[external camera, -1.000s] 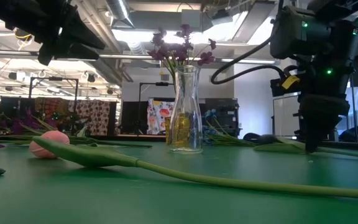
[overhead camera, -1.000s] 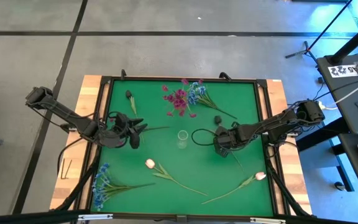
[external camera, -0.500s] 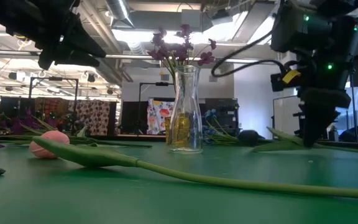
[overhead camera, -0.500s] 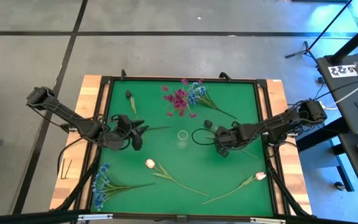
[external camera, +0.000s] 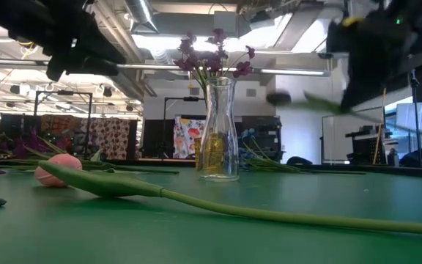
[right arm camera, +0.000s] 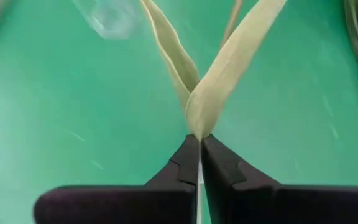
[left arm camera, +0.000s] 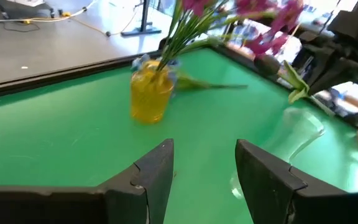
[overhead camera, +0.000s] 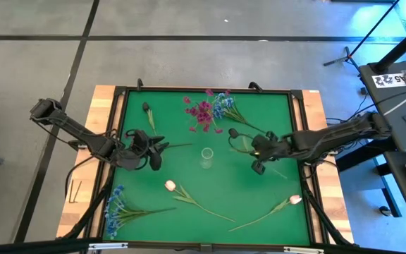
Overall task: Sort flowers into vase by color
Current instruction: Put the bottom flowers into the yellow vase
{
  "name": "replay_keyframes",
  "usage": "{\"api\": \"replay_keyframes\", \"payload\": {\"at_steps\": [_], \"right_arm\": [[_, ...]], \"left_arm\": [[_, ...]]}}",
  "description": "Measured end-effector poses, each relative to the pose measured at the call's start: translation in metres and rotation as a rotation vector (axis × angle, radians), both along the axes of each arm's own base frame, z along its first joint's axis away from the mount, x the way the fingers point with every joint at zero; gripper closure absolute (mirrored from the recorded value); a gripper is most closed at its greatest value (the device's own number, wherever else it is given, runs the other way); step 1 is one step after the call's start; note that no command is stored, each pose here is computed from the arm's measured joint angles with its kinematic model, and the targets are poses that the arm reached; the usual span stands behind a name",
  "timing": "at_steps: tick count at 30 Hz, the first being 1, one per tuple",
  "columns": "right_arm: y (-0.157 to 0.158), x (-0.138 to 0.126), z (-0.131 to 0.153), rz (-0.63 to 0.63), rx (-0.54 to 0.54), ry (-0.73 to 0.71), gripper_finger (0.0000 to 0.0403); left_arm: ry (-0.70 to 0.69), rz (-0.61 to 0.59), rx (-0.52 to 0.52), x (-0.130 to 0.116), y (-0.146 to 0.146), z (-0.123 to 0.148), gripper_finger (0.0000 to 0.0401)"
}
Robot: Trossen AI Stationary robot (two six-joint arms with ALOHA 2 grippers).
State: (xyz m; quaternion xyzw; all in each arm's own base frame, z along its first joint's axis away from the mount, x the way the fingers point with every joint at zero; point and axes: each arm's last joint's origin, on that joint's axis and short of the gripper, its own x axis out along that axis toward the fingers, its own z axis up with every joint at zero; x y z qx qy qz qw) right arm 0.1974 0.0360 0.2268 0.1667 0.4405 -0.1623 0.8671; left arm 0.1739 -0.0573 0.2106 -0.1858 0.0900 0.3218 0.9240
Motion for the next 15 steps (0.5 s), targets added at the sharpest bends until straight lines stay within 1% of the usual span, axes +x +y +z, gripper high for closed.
{"api": "replay_keyframes", "payload": {"at_steps": [3,6,9,15], "right_arm": [[-0.001,-0.004,0.017,0.038,0.006,-0.136,0.0393],[-0.001,-0.006,0.033,0.076,-0.004,-0.266,0.0392],[-0.001,-0.006,0.046,0.129,-0.038,-0.386,0.0392],[0.002,0.004,0.068,0.227,-0.089,-0.624,0.0392]], "left_arm": [[-0.045,-0.029,0.024,0.004,-0.002,0.008,0.0235],[-0.090,-0.084,0.060,0.008,-0.005,0.018,0.0235],[-0.150,-0.143,0.090,0.011,-0.007,0.028,0.0235],[-0.287,-0.336,0.163,0.015,-0.012,0.049,0.0235]]}}
